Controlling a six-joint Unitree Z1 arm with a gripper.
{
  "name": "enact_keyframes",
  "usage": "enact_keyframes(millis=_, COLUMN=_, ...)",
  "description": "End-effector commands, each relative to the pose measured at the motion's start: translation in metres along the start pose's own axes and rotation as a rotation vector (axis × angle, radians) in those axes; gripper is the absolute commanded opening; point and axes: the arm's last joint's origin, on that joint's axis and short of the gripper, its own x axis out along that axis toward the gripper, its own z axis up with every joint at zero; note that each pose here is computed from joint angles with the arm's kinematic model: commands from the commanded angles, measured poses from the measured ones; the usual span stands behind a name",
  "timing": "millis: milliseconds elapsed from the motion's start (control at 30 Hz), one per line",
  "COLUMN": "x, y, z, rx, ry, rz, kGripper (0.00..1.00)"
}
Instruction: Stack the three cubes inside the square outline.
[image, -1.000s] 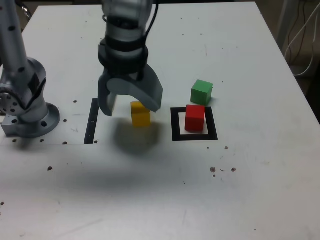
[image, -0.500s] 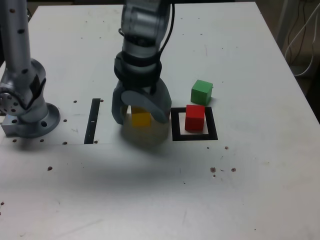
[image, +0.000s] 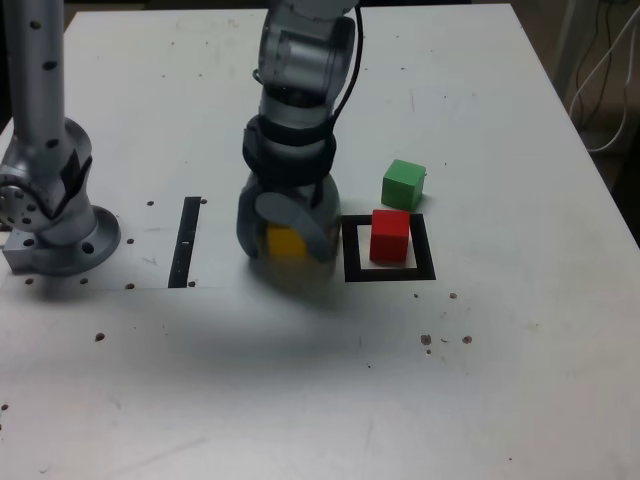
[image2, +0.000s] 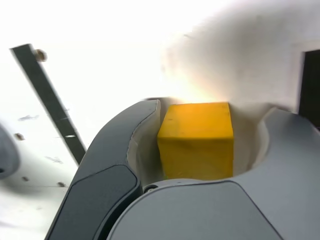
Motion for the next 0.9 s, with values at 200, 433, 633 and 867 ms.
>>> enact_keyframes(millis=200, x=0.0, y=0.001, z=0.002, rx=-0.035, ry=-0.023, rz=0.005, kGripper=0.27)
enact_keyframes(millis=433, x=-0.016, y=0.004, z=-0.007, rx=-0.041, ry=-0.011, rz=0.036, kGripper=0.23)
enact_keyframes(millis=633, x=-0.054, y=0.007, z=-0.008, rx=-0.033, ry=0.011, rz=0.055, kGripper=0.23)
enact_keyframes(millis=867, x=-0.091, y=0.007, z=0.011, rx=-0.017, ry=-0.03, rz=0.038, kGripper=0.23)
